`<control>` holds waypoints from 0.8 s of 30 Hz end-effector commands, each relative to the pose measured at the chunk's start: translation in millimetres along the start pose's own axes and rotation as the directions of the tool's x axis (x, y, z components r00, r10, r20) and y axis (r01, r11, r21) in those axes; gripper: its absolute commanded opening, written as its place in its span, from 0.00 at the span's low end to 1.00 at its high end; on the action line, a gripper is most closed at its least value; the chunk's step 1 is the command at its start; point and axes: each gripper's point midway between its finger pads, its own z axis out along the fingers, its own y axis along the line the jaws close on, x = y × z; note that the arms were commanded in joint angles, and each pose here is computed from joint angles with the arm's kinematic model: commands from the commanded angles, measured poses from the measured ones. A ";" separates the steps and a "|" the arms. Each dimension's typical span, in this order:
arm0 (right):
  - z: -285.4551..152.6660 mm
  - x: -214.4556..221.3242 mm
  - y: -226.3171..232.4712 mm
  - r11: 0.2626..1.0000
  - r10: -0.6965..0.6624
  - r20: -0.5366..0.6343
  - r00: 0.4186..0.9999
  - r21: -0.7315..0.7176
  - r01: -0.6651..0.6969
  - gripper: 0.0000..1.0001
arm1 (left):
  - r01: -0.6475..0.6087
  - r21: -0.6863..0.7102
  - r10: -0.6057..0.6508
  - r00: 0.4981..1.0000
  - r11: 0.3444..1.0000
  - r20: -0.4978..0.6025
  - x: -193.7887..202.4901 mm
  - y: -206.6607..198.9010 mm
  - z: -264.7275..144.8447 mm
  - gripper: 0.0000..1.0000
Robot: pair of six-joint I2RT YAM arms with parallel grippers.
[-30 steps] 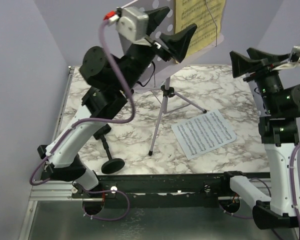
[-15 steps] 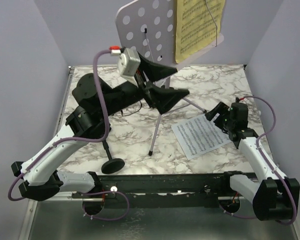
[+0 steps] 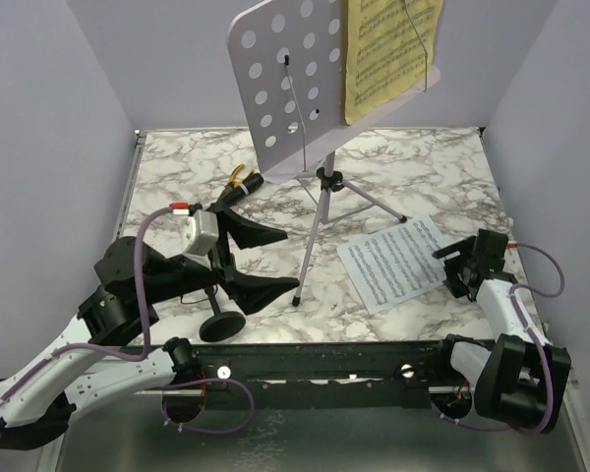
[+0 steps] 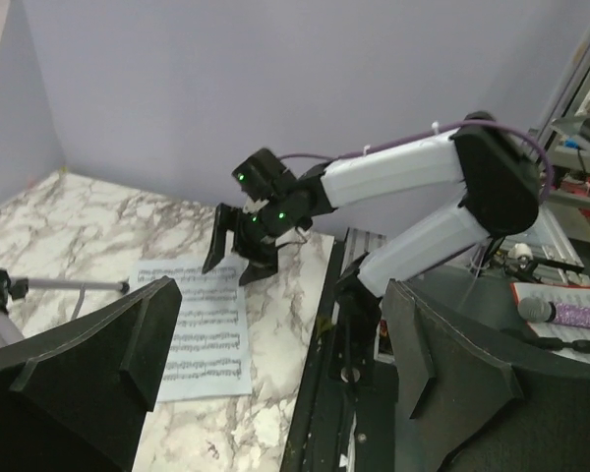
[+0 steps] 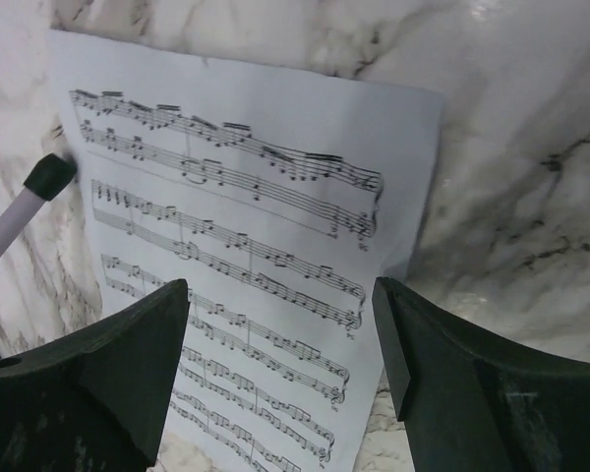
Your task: Set up the instrument practice props
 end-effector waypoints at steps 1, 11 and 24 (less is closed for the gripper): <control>-2.8 -11.1 -33.9 0.984 0.124 0.064 0.990 0.123 -0.131 0.81 | 0.043 -0.112 -0.062 0.983 0.993 -0.171 75.6 28.1 -4.1 0.92; 10.6 -21.5 -44.6 0.991 0.070 0.027 0.997 0.108 -0.073 0.78 | 0.043 -0.184 -0.112 0.916 0.982 -0.385 165.4 59.4 7.7 0.92; 2.4 29.3 33.8 0.898 -0.088 -0.235 0.968 -0.439 -0.025 0.76 | 0.207 -0.202 -0.271 0.886 0.957 -0.376 187.0 62.1 44.4 0.92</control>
